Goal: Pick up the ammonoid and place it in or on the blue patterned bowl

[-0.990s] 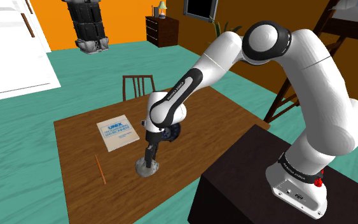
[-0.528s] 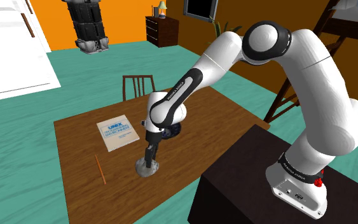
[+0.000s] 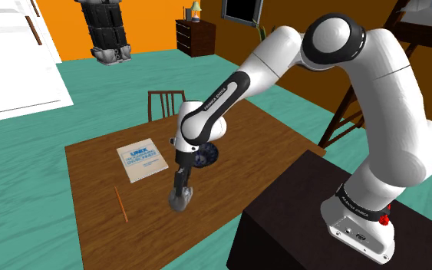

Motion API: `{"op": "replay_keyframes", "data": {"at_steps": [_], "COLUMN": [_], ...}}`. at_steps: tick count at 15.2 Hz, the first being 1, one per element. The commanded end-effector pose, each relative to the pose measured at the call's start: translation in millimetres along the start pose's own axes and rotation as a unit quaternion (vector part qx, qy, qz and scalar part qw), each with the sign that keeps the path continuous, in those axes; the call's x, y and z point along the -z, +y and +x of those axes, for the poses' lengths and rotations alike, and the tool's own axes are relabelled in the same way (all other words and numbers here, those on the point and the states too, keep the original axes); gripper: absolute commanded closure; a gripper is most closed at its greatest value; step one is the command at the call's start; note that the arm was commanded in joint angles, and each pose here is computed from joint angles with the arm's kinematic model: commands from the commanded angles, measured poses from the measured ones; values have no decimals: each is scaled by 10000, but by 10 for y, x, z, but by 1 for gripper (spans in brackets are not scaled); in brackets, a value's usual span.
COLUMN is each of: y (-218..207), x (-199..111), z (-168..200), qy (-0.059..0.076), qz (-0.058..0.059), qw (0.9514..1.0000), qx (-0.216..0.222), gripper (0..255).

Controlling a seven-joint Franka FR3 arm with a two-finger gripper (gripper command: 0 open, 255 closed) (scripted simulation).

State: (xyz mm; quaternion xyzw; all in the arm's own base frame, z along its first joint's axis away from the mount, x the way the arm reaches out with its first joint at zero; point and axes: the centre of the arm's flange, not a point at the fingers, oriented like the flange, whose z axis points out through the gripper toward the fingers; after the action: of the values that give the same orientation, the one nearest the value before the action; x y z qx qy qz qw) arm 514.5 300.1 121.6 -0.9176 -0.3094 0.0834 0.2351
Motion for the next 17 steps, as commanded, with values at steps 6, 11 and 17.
{"op": "replay_keyframes", "data": {"at_steps": [6,11,17], "y": [-180,-307,-460], "x": [318,549,826], "z": [5,3,0], "qy": [-1,-1,-1], "qz": [0,0,0], "qw": [10000,10000,10000], "qx": [0,0,0], "gripper": [255,255,255]}}
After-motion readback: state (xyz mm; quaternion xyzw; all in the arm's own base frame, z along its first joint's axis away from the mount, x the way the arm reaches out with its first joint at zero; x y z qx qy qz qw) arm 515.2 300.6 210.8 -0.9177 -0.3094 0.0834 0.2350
